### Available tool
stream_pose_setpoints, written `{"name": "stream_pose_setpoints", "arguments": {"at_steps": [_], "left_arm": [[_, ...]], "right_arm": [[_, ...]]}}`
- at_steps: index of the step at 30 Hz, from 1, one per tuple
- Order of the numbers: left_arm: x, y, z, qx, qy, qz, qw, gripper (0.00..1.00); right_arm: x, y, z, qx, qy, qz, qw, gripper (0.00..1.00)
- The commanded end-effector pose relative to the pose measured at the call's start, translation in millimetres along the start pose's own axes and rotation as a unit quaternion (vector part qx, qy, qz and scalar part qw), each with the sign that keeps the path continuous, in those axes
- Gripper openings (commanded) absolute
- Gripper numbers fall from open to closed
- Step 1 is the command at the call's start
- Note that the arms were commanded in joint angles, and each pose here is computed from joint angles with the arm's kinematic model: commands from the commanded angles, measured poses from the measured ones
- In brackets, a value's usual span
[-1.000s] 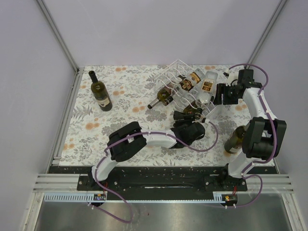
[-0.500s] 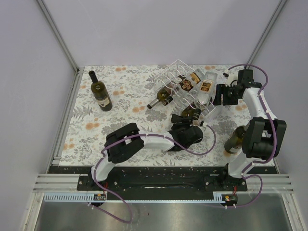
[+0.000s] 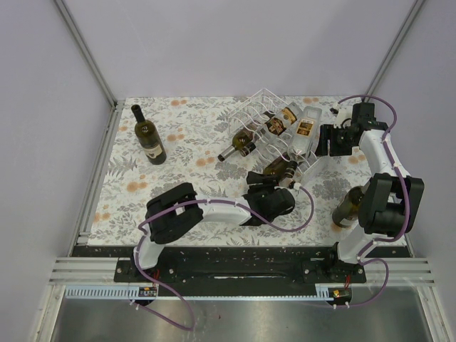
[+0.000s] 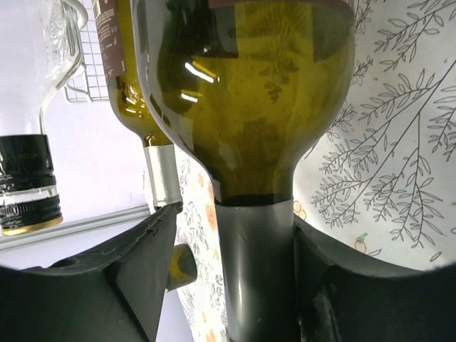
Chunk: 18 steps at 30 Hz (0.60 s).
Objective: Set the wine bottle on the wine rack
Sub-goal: Move the wine rack to the center of the board.
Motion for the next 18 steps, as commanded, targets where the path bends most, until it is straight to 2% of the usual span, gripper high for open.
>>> {"name": "stream_pose_setpoints", "arguments": {"at_steps": [1,10,18], "left_arm": [[14.8,17.9,-3.1,0.031,-0.014,-0.008,0.999,0.62],[-1.2,-1.5,-17.3,0.015,-0.012,0.000,1.000,0.63],[-10.7,-1.9,-38.2,0.019,-0.025,-0.011,0.999,0.63]], "right_arm": [[2.8,13.3,-3.6,0.008,0.001,-0.028,1.000,0.70],[4.9,14.5,-4.9,0.009,-0.003,-0.030,1.000,0.70],[6.2,15.7,-3.9,0.009,-0.004,-0.032,0.999,0.70]]}}
Point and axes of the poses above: each gripper's point midway between its finger pads, its own x axis back along the fingers, its own y axis along the line the jaws close on, z = x × y, the point moved 6 cm from there along x, back along the fingers, and after that the axes turned 2 degrees about x, right-handed, at the moved point
